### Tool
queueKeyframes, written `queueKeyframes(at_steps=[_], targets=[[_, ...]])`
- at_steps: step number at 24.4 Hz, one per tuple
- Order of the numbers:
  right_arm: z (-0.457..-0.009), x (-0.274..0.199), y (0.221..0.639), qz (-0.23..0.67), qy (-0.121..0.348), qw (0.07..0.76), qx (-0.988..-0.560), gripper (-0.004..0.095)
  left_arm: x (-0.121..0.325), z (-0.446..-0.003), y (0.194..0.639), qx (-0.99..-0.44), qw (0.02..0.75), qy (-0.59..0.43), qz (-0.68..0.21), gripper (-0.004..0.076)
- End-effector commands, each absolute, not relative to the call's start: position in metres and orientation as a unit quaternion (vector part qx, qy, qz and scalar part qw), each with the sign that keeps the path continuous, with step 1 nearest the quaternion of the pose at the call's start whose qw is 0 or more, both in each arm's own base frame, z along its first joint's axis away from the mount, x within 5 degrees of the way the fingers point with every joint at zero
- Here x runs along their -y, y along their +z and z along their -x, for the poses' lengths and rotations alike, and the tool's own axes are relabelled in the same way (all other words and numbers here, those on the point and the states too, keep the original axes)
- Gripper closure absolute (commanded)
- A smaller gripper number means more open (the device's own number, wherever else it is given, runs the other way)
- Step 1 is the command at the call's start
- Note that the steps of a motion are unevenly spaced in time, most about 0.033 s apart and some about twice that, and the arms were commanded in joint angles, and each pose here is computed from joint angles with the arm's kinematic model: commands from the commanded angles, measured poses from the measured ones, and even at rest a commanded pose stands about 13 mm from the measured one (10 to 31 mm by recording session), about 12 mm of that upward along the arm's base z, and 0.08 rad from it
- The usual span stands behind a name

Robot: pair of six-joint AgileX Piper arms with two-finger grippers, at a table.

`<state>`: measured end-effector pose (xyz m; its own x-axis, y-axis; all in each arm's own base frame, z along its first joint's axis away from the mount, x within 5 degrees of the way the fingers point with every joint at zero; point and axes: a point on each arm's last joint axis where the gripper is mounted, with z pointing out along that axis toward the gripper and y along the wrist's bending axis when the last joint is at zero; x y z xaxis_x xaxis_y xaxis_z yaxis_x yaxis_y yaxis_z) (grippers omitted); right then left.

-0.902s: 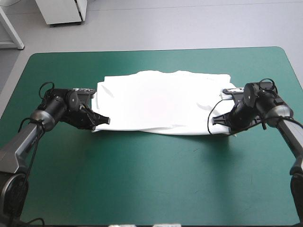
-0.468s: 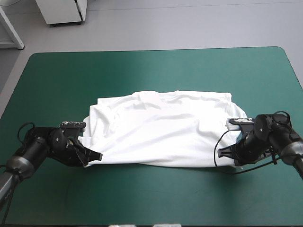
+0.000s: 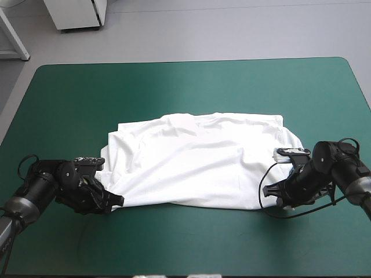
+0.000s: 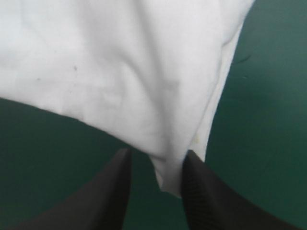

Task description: Fold the cloth

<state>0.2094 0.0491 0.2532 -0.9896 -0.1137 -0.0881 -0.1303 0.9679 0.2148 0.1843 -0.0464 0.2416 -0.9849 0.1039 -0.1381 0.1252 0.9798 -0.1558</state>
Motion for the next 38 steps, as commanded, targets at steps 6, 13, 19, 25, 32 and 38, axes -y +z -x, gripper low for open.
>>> queueKeyframes(at_steps=[6, 13, 19, 25, 32, 38], targets=[[-0.211, -0.051, 0.306, 0.075, 0.129, 0.109, -0.983, 0.0315, 0.051, -0.186, 0.274, -0.990, 0.074, -0.098, -0.064, 0.0280], [-0.217, -0.047, 0.387, 0.079, 0.109, 0.239, -0.962, 0.0318, 0.049, -0.204, 0.324, -0.981, 0.160, -0.080, -0.078, 0.0281], [-0.216, -0.038, 0.441, 0.064, 0.072, 0.333, -0.938, 0.0318, 0.038, -0.215, 0.367, -0.971, 0.232, -0.027, -0.043, 0.0283], [-0.215, -0.038, 0.443, 0.065, 0.073, 0.336, -0.937, 0.0353, 0.019, -0.258, 0.348, -0.977, 0.214, -0.013, 0.002, 0.0283], [-0.217, -0.038, 0.442, 0.064, 0.072, 0.333, -0.938, 0.0368, 0.019, -0.323, 0.321, -0.983, 0.184, -0.003, -0.018, 0.0283], [-0.218, -0.035, 0.442, 0.064, 0.056, 0.335, -0.938, 0.0368, 0.023, -0.348, 0.286, -0.989, 0.147, -0.021, -0.010, 0.0283]])
